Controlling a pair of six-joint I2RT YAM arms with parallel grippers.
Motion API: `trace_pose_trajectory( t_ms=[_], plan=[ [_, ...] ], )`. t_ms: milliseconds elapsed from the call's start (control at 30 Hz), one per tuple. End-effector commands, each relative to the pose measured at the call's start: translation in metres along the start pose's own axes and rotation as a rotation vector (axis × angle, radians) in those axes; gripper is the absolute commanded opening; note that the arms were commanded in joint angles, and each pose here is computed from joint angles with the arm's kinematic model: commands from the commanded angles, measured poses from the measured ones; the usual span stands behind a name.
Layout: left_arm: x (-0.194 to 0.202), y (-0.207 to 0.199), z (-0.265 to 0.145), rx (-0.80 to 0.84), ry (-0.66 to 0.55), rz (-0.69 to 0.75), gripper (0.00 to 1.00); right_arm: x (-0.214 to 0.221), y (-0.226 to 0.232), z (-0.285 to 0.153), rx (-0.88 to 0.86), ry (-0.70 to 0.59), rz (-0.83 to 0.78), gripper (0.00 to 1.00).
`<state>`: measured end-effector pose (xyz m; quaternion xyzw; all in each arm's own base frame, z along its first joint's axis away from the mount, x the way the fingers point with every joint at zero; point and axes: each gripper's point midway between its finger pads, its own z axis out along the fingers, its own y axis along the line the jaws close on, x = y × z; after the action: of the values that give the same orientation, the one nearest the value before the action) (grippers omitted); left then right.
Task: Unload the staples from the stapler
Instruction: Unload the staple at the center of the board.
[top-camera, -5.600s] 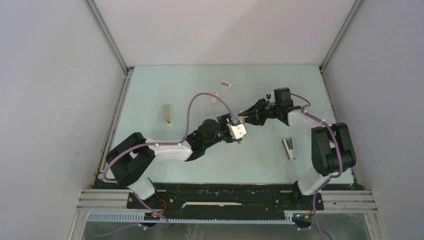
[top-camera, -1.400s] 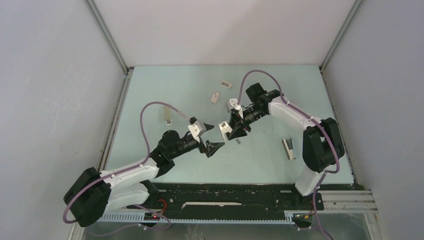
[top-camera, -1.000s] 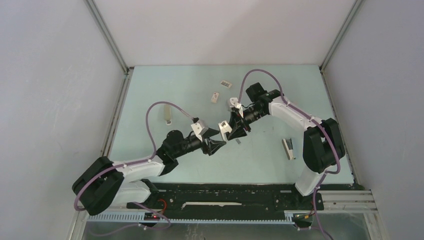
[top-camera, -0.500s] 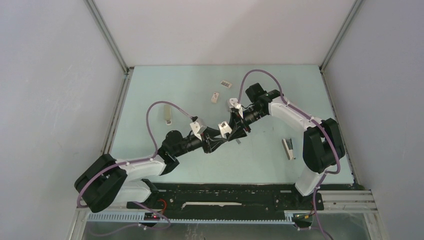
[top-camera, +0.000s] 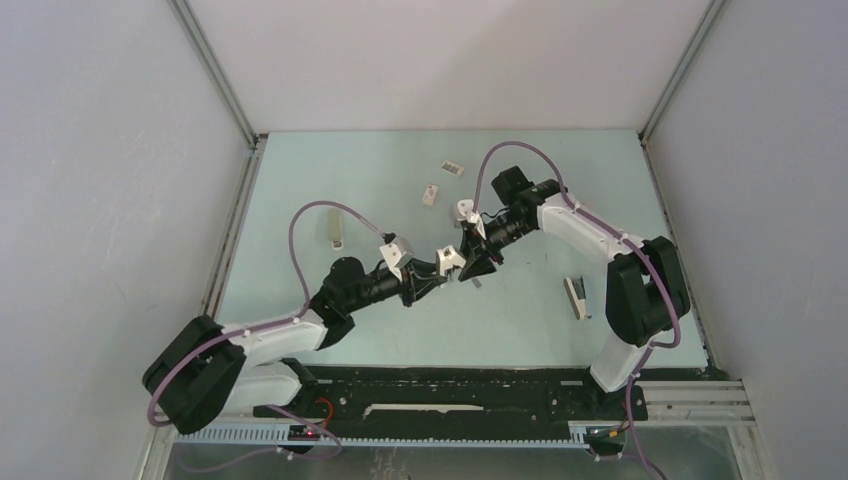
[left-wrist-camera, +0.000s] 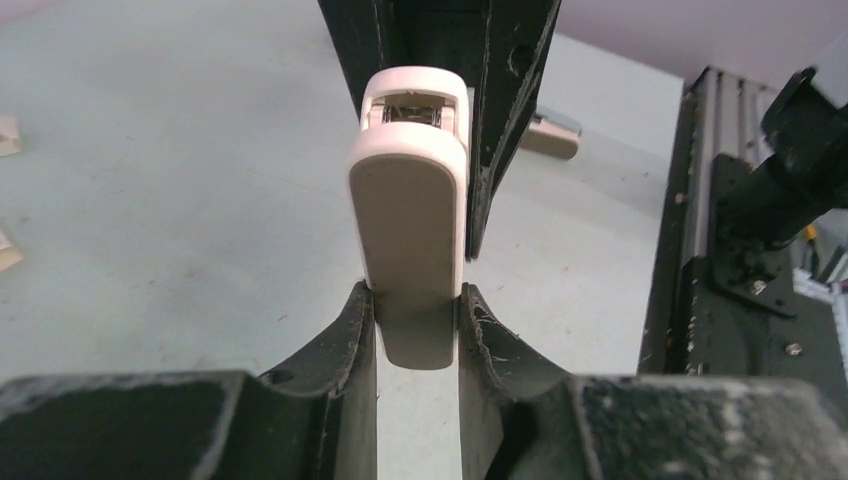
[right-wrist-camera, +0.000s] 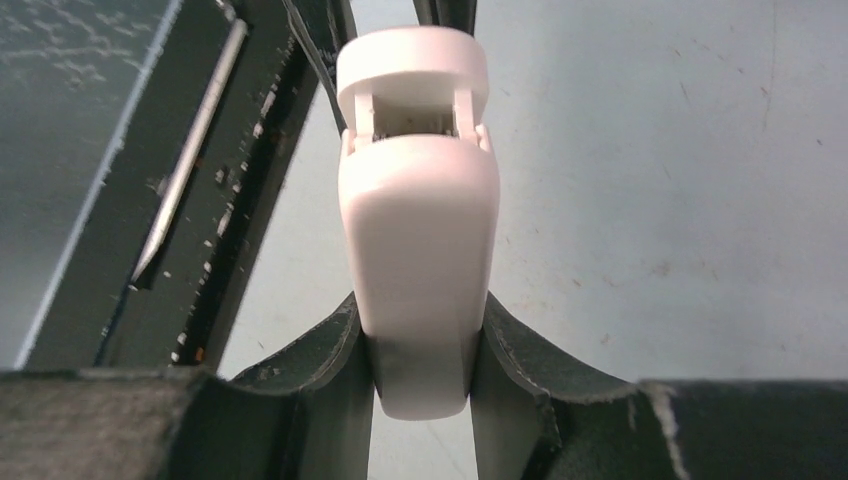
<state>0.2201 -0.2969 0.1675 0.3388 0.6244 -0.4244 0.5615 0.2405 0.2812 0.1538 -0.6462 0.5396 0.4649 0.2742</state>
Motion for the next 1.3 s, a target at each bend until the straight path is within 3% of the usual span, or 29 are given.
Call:
trace_pose_trajectory(
  t_ms=[0, 167, 333, 533, 700, 900, 1033, 1167, 1267],
  plan=[
    [0.006, 0.016, -0.012, -0.017, 0.136, 0.177, 0.0, 0.015, -0.024, -0.024, 0.118, 0.092, -0.038, 0.0],
    [0.025, 0.044, -0.025, -0.071, 0.328, 0.25, 0.0, 0.039, -0.05, -0.031, 0.231, 0.247, -0.049, 0.0],
    [0.036, 0.063, -0.028, -0.098, 0.493, 0.289, 0.0, 0.047, -0.069, -0.034, 0.324, 0.323, -0.028, 0.0],
    [0.045, 0.072, -0.03, -0.096, 0.604, 0.29, 0.0, 0.062, -0.078, -0.019, 0.361, 0.401, 0.023, 0.0],
    [0.049, 0.074, -0.032, -0.102, 0.645, 0.279, 0.0, 0.059, -0.078, -0.01, 0.37, 0.359, 0.042, 0.0],
    [0.046, 0.072, -0.031, -0.101, 0.611, 0.265, 0.0, 0.051, -0.064, -0.007, 0.302, 0.285, 0.059, 0.0],
    [0.03, 0.06, -0.016, -0.077, 0.499, 0.183, 0.01, 0.029, -0.043, 0.001, 0.22, 0.179, 0.105, 0.0],
    [0.007, 0.043, 0.001, -0.034, 0.345, 0.068, 0.1, 0.005, -0.021, 0.009, 0.128, 0.062, 0.16, 0.0],
    [-0.008, 0.03, 0.008, 0.001, 0.223, -0.013, 0.24, -0.006, -0.011, 0.01, 0.082, 0.01, 0.192, 0.0]
  ],
)
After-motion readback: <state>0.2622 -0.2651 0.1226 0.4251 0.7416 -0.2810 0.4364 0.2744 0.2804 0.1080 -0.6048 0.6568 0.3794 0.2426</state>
